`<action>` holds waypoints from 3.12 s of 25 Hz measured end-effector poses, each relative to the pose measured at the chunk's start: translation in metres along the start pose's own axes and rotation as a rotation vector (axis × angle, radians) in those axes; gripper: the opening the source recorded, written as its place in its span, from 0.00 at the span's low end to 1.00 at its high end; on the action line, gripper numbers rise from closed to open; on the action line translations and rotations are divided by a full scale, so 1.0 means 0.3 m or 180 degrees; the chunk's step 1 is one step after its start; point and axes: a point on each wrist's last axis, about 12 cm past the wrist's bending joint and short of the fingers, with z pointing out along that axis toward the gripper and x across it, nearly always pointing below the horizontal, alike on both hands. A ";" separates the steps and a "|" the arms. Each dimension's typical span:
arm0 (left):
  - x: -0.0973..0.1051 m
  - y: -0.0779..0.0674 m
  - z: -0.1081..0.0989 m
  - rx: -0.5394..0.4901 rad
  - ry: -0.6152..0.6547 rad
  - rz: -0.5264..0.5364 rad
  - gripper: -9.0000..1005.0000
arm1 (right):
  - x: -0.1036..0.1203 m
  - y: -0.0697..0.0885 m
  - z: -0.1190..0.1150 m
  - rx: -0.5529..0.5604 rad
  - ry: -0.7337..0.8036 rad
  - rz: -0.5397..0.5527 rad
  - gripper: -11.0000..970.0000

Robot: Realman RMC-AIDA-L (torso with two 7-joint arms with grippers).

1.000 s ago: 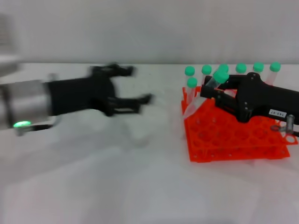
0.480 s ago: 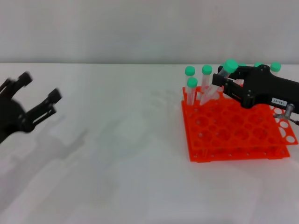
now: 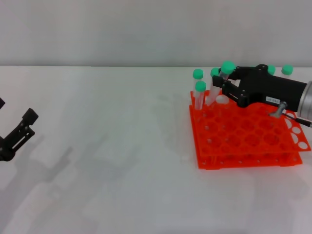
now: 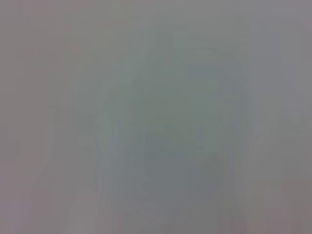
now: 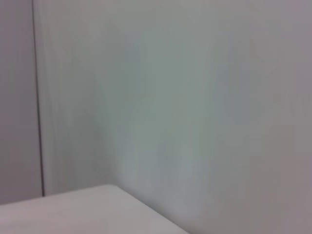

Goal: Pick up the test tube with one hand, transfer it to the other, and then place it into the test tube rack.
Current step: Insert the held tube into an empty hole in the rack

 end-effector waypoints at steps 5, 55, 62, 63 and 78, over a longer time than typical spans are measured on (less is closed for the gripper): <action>0.003 -0.003 -0.010 -0.0034 -0.0044 0.0001 0.89 | 0.001 -0.003 0.037 0.0074 0.0140 -0.0083 0.22; -0.007 0.006 0.021 -0.0009 -0.0101 0.0012 0.89 | 0.026 -0.029 0.057 0.0261 0.0496 -0.0239 0.22; -0.005 0.004 0.021 -0.0006 -0.0098 0.0005 0.89 | 0.026 -0.018 0.077 0.0221 0.0540 -0.0286 0.22; -0.005 0.004 0.021 -0.0005 -0.0099 0.0005 0.89 | 0.027 -0.017 0.081 0.0218 0.0552 -0.0294 0.22; -0.004 0.003 0.019 -0.0006 -0.0095 0.0003 0.89 | 0.028 -0.007 0.106 0.0192 0.0628 -0.0354 0.22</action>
